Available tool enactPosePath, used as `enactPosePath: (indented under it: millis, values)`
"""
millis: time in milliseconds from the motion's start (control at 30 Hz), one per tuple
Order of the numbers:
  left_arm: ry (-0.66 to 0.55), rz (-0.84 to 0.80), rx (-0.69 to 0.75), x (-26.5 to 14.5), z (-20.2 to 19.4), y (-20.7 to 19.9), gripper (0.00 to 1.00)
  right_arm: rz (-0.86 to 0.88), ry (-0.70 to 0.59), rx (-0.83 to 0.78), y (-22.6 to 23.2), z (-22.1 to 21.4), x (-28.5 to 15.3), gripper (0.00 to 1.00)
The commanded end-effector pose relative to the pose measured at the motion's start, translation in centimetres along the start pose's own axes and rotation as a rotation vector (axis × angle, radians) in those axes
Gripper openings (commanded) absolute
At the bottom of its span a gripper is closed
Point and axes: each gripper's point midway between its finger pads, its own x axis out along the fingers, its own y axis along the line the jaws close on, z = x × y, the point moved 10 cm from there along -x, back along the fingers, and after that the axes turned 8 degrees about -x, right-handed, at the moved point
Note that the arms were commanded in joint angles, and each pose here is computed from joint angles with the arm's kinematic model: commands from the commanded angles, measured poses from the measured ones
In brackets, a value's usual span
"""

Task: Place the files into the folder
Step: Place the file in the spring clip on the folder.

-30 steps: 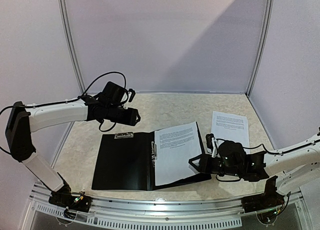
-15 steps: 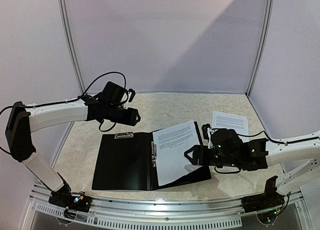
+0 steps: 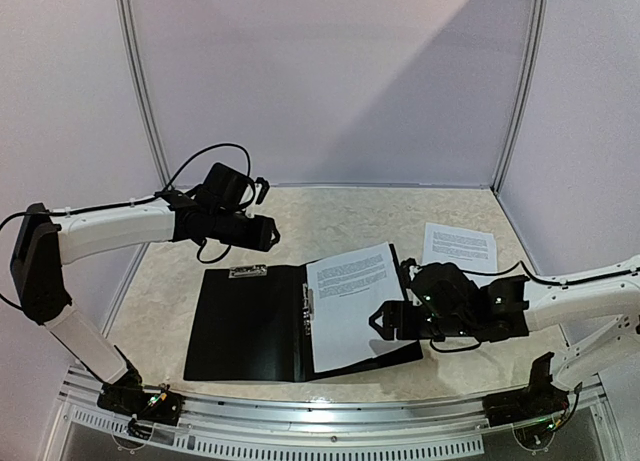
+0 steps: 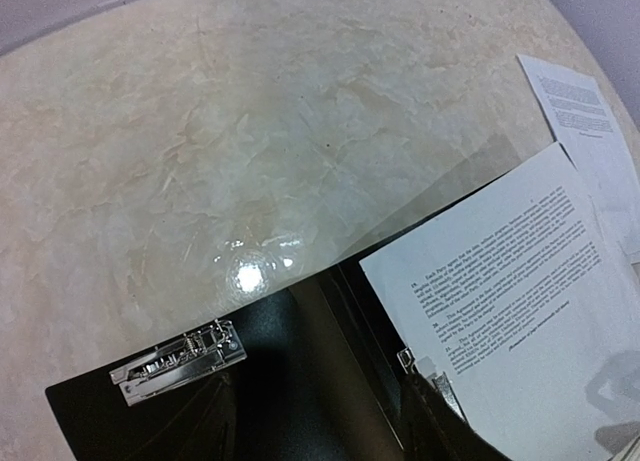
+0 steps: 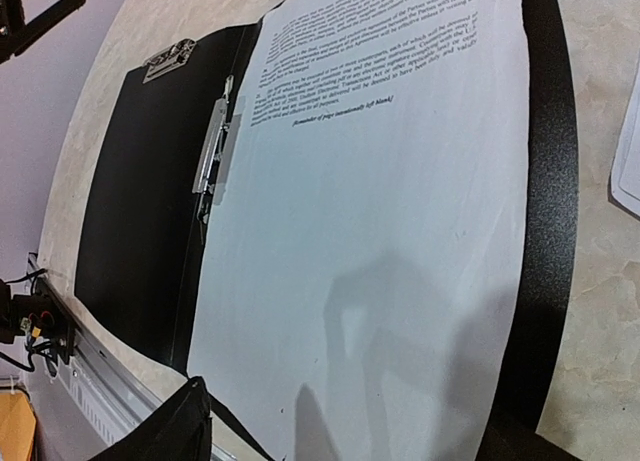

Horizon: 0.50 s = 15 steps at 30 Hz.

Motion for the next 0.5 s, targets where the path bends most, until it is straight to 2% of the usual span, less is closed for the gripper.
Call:
enactPosePath:
  millis: [0,67,100,133,467]
  values:
    - [-0.007,-0.009,-0.021,-0.3,0.5,0.4,0.57,-0.016,0.03,-0.019,0.6,-0.1,0.0,0.81]
    - [-0.009,-0.01,-0.023,-0.4,0.5,0.4,0.56,-0.036,0.04,-0.023,0.7,-0.1,-0.2,0.84]
    - [-0.009,-0.01,-0.024,-0.4,0.5,0.4,0.56,-0.048,0.053,-0.023,0.8,-0.1,-0.3,0.94]
    - [-0.009,-0.011,-0.024,-0.4,0.5,0.4,0.56,-0.061,0.071,-0.023,1.0,-0.2,-0.5,0.98]
    - [-0.035,-0.031,-0.046,-1.3,1.2,0.7,0.57,-0.2,0.096,-0.075,2.4,0.6,-3.2,0.99]
